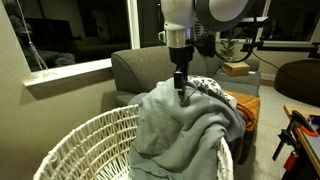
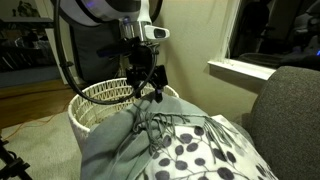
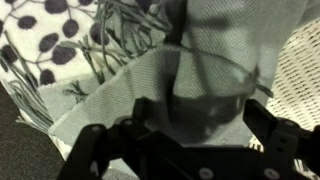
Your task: Pick up the grey fabric and place it in the basket.
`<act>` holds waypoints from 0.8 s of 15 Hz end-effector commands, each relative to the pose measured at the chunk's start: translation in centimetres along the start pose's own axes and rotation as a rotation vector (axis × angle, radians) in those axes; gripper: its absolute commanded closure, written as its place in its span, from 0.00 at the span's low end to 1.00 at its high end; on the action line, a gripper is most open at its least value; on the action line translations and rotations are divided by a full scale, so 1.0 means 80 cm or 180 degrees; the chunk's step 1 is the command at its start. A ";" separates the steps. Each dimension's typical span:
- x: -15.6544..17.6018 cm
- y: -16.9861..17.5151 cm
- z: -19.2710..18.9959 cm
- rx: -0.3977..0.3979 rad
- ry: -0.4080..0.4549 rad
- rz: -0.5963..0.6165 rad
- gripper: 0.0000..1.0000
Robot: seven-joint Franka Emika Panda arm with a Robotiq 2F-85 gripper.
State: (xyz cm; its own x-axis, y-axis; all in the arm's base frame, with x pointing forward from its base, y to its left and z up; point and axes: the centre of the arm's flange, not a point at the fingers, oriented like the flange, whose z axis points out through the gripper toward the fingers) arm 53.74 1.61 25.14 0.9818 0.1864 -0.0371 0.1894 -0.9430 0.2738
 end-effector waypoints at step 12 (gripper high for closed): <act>0.003 0.025 0.044 0.0005 0.0014 0.0199 0.33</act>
State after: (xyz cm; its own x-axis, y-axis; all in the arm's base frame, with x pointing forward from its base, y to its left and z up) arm 54.25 -0.68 22.40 0.9875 0.1513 -0.0450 0.1578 -0.9490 0.2728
